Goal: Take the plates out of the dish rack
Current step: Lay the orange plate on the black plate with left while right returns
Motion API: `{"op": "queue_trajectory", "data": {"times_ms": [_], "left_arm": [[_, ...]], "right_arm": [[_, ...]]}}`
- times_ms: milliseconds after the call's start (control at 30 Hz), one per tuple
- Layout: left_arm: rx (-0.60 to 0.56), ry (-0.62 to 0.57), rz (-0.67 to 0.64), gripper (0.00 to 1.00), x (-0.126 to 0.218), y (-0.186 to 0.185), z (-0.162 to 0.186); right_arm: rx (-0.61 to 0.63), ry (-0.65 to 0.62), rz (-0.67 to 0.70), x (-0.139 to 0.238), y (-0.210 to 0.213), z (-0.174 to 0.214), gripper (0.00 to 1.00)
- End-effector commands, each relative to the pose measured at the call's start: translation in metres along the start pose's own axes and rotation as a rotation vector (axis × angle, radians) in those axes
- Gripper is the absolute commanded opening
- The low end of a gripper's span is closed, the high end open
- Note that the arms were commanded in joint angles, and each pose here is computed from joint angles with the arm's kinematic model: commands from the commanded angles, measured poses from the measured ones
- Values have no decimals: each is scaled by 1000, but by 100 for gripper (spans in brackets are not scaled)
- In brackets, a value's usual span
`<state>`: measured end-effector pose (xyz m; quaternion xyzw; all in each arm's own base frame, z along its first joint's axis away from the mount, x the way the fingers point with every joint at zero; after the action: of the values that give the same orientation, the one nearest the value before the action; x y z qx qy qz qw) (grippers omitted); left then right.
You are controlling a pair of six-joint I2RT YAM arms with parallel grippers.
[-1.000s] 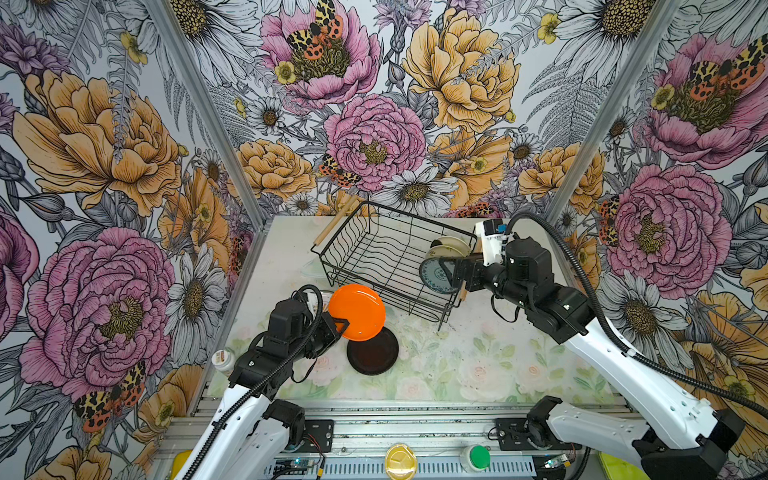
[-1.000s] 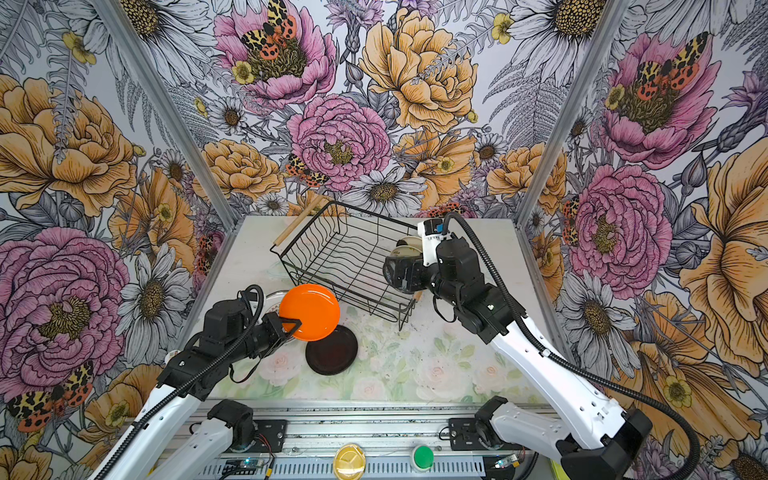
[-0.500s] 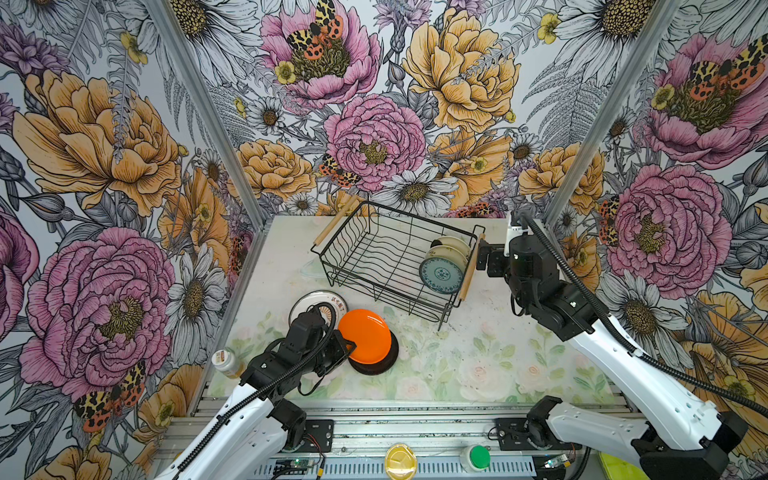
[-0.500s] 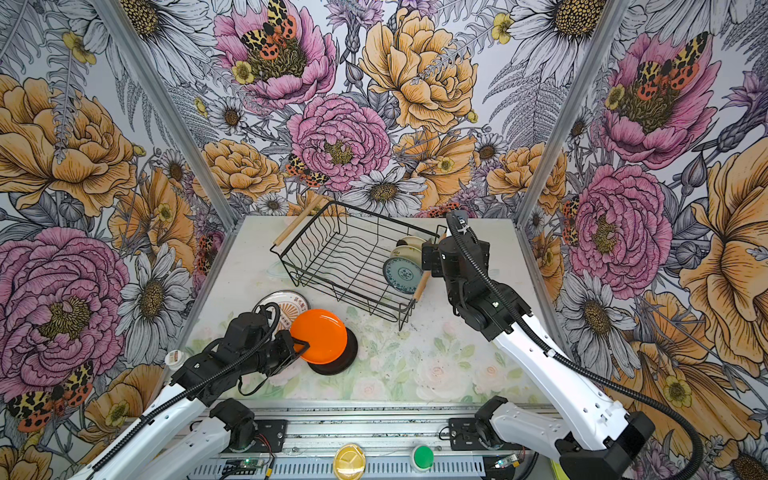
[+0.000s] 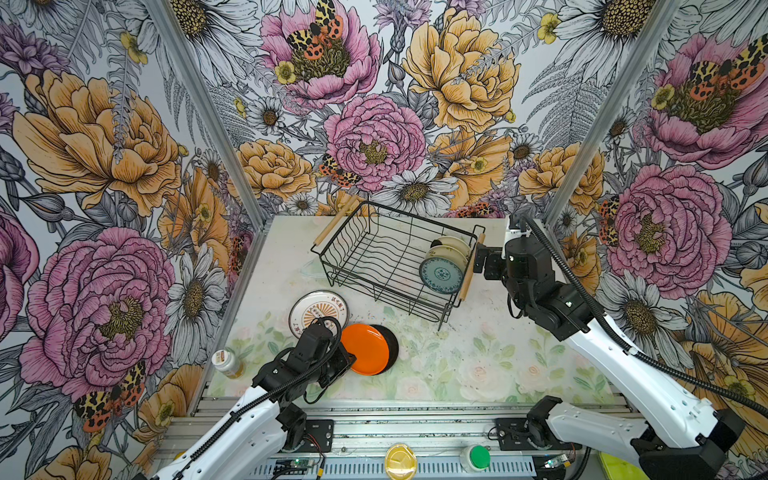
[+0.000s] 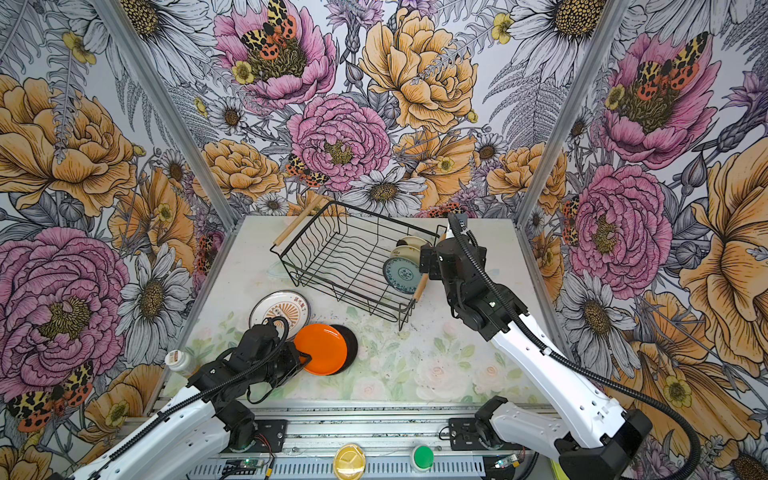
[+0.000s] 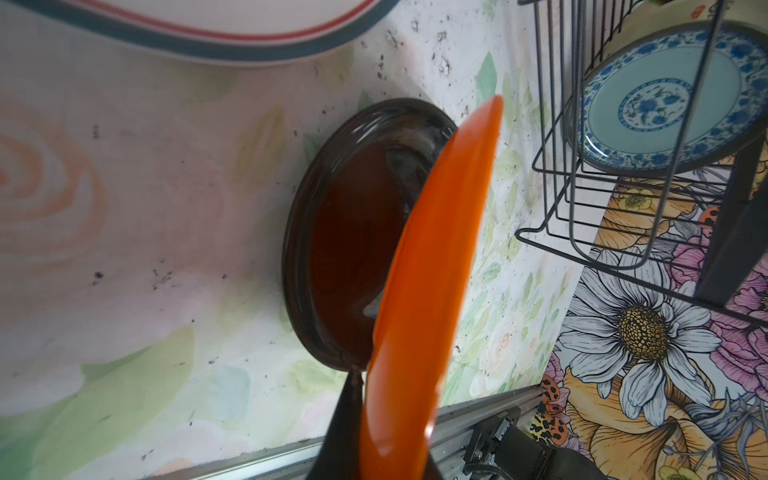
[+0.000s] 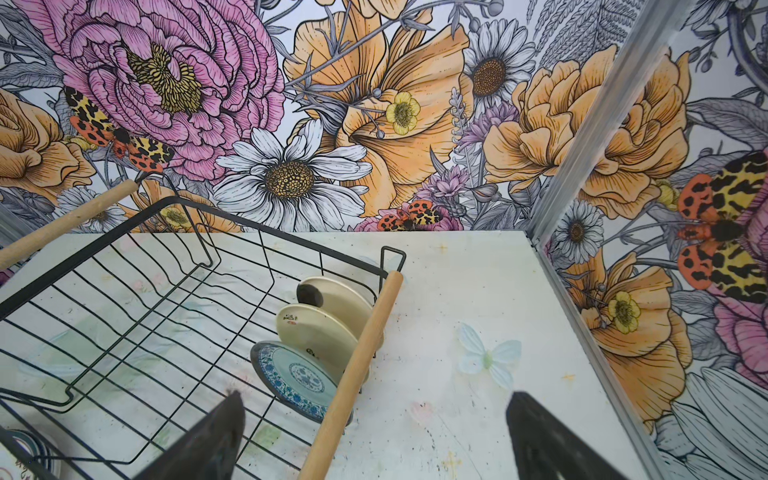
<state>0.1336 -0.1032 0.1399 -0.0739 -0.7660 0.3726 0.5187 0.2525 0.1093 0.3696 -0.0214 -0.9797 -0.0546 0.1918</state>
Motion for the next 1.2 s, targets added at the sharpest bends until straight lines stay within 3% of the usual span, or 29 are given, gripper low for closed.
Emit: {"op": "queue_trajectory", "data": {"times_ms": [0, 800, 1167], "left_arm": [[1, -50, 57, 4, 0, -10, -6], [13, -22, 23, 15, -14, -7, -5], [21, 4, -4, 29, -19, -5, -2]], "right_arm": [[-29, 10, -4, 0, -2, 4, 99], [-81, 101, -117, -2, 6, 25, 99], [-74, 129, -145, -5, 10, 30, 99]]}}
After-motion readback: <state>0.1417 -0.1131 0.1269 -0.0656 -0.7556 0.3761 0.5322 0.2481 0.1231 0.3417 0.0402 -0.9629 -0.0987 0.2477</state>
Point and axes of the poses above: each gripper's point midway between its finger pads, its own x axis back along the fingers, its own y axis along the line the jaws close on, z = x × y, the point moved 8 cm from there along x, back along the fingers, and after that the axes turned 6 degrees about -x, right-handed, at the moved point
